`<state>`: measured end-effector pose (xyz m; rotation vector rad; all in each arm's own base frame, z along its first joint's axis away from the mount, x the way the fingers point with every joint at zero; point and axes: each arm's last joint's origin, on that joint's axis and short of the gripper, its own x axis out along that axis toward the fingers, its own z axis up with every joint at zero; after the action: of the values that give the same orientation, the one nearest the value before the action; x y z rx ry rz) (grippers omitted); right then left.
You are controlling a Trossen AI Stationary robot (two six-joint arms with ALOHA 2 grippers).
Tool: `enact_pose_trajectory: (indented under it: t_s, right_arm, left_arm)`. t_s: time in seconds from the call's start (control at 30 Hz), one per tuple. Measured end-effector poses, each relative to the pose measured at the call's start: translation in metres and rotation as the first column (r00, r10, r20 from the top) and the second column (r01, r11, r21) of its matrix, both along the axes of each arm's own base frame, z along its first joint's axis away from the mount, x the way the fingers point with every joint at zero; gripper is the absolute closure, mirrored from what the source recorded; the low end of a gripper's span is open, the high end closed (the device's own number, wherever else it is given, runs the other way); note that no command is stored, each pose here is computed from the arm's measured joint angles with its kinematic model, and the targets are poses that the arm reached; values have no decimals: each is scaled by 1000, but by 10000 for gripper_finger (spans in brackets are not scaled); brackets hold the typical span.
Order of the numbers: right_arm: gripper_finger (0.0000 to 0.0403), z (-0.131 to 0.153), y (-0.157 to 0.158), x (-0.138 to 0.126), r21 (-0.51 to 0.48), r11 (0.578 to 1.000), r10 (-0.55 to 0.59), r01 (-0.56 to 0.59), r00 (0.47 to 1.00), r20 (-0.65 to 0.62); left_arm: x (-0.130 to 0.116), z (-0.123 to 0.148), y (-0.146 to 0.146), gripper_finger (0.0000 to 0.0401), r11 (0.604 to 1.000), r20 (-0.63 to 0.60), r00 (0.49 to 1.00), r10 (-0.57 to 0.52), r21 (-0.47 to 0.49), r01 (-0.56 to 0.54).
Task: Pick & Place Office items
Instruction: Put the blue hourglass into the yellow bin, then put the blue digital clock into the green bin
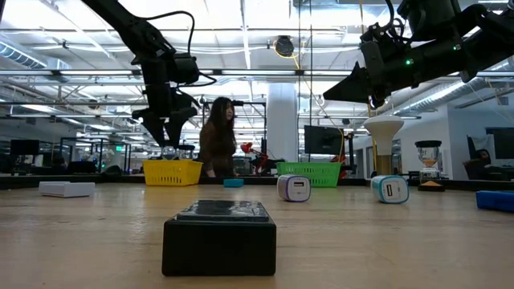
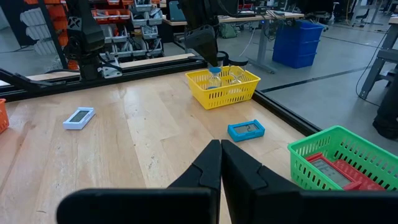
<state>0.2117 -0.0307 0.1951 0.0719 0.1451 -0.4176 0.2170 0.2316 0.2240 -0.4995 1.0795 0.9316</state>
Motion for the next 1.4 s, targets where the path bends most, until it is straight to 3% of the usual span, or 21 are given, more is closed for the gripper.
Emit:
enact_pose_trajectory:
  t_s: [0.2, 0.4, 0.57, 0.73, 0.87, 0.97, 1.07, 1.2, 1.3, 1.4]
  right_arm:
    - [401, 0, 0, 0, 0, 1000, 0, 0, 1000, 0]
    - [401, 0, 0, 0, 0, 1000, 0, 0, 1000, 0]
    - [401, 0, 0, 0, -1, 1000, 0, 0, 1000, 0]
    - [401, 0, 0, 0, -4, 1000, 1, -1, 1000, -2]
    - [401, 0, 0, 0, -4, 1000, 1, -1, 1000, -2]
    - [401, 0, 0, 0, -4, 1000, 1, -1, 1000, -2]
    - [401, 0, 0, 0, -5, 1000, 1, -1, 1000, -2]
    - [401, 0, 0, 0, -5, 1000, 1, -1, 1000, -1]
    - [401, 0, 0, 0, -5, 1000, 0, 0, 1000, -1]
    - [401, 0, 0, 0, -5, 1000, -1, 1, 1000, 0]
  left_arm:
    - [0, 0, 0, 75, 1000, -24, 1000, 2, 22, -1]
    - [-1, 1, 1, 64, 999, -47, 999, 9, 43, -7]
    - [-1, 13, 2, 86, 997, -57, 998, 6, 75, -1]
    - [-4, 43, -3, 115, 993, -32, 999, -17, 115, 21]
    - [-9, 65, -25, 156, 981, -18, 994, -105, 163, 106]
    - [-10, 72, -50, 203, 947, 24, 977, -213, 250, 201]
    - [-13, 73, -77, 256, 883, 155, 919, -362, 374, 285]
    - [-17, 61, -107, 318, 793, 332, 772, -542, 507, 338]
    - [-21, 53, -120, 350, 778, 432, 679, -593, 524, 347]
    - [-23, 47, -129, 376, 773, 471, 634, -614, 520, 363]
